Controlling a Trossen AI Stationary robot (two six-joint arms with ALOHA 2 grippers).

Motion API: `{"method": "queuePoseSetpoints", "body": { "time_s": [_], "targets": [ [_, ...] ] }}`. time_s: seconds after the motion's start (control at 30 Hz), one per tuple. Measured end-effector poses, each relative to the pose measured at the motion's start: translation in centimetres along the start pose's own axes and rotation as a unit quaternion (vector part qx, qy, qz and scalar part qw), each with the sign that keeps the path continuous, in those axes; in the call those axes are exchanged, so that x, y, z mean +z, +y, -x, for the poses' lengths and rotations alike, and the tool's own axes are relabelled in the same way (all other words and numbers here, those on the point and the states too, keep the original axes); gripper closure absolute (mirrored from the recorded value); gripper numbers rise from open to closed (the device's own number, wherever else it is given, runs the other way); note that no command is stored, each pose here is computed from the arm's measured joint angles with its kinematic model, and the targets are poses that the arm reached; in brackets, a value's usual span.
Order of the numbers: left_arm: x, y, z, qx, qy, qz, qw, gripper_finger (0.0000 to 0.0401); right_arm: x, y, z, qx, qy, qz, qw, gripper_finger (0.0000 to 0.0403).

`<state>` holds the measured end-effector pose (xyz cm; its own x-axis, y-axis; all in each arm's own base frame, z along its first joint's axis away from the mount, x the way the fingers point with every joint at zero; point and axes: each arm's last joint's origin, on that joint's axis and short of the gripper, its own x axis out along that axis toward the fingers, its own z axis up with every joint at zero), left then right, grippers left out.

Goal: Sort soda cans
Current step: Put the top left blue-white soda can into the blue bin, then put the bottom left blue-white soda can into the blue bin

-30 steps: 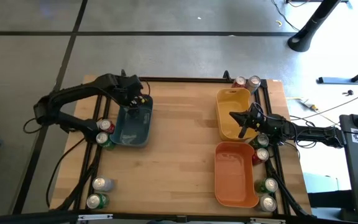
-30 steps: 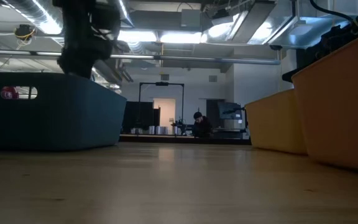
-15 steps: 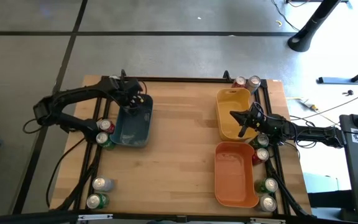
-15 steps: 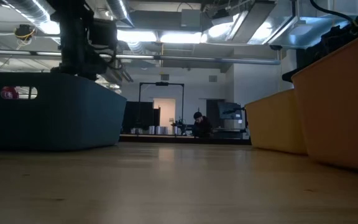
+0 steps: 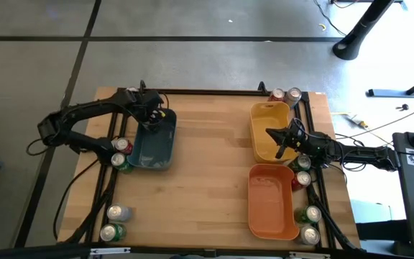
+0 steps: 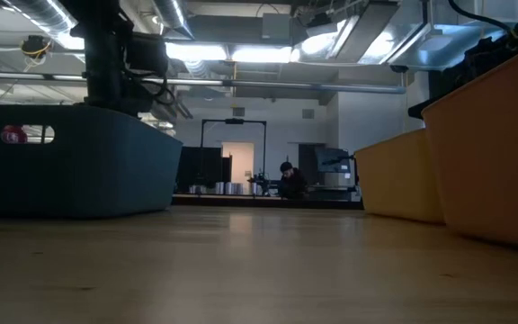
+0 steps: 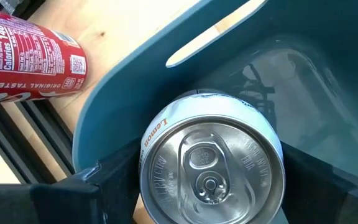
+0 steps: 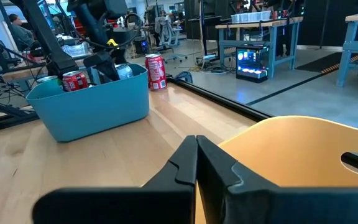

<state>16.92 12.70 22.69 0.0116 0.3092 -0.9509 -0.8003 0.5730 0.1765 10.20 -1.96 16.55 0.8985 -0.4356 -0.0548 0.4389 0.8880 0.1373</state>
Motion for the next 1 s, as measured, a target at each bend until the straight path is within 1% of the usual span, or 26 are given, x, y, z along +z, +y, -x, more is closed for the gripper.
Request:
{"method": "queuePoseSetpoints", "body": {
  "time_s": [0.13, 0.3, 0.37, 0.57, 0.63, 0.73, 0.83, 1.0],
  "targets": [
    [0.1, 0.0, 0.2, 0.002, 0.000, -0.019, 1.000, 0.0108, 0.0, 0.0, 0.0, 0.000, 0.000, 0.000, 1.000, 0.0396],
    [0.4, 0.1, 0.6, 0.005, -0.010, -0.018, 1.000, 0.0105, 0.0, 0.0, 0.0, 0.000, 0.000, 0.000, 1.000, 0.0396],
    [0.4, 0.1, 0.6, 0.005, -0.005, -0.021, 1.000, 0.0091, 0.0, 0.0, 0.0, 0.000, 0.000, 0.000, 1.000, 0.0396],
    [0.4, 0.1, 0.6, 0.006, -0.008, -0.029, 1.000, 0.0034, 0.0, 0.0, 0.0, 0.000, 0.001, 0.000, 1.000, 0.0396],
    [0.4, 0.1, 0.6, 0.011, -0.010, -0.031, 0.999, 0.0024, 0.0, 0.0, 0.0, 0.000, 0.001, 0.000, 1.000, 0.0396],
    [0.5, 0.2, 0.7, 0.014, -0.010, -0.042, 0.999, 0.0019, 0.0, 0.0, 0.0, 0.000, 0.001, 0.000, 1.000, 0.0396],
    [0.8, 0.3, 1.7, 0.014, -0.010, -0.045, 0.999, 0.0021, 0.0, 0.0, 0.0, 0.000, 0.001, 0.000, 1.000, 0.0396],
    [1.6, 0.8, 4.5, 0.014, -0.010, -0.062, 0.998, 0.0020, 0.0, 0.0, 0.0, 0.000, 0.001, 0.000, 1.000, 0.0396]
  ]
}}
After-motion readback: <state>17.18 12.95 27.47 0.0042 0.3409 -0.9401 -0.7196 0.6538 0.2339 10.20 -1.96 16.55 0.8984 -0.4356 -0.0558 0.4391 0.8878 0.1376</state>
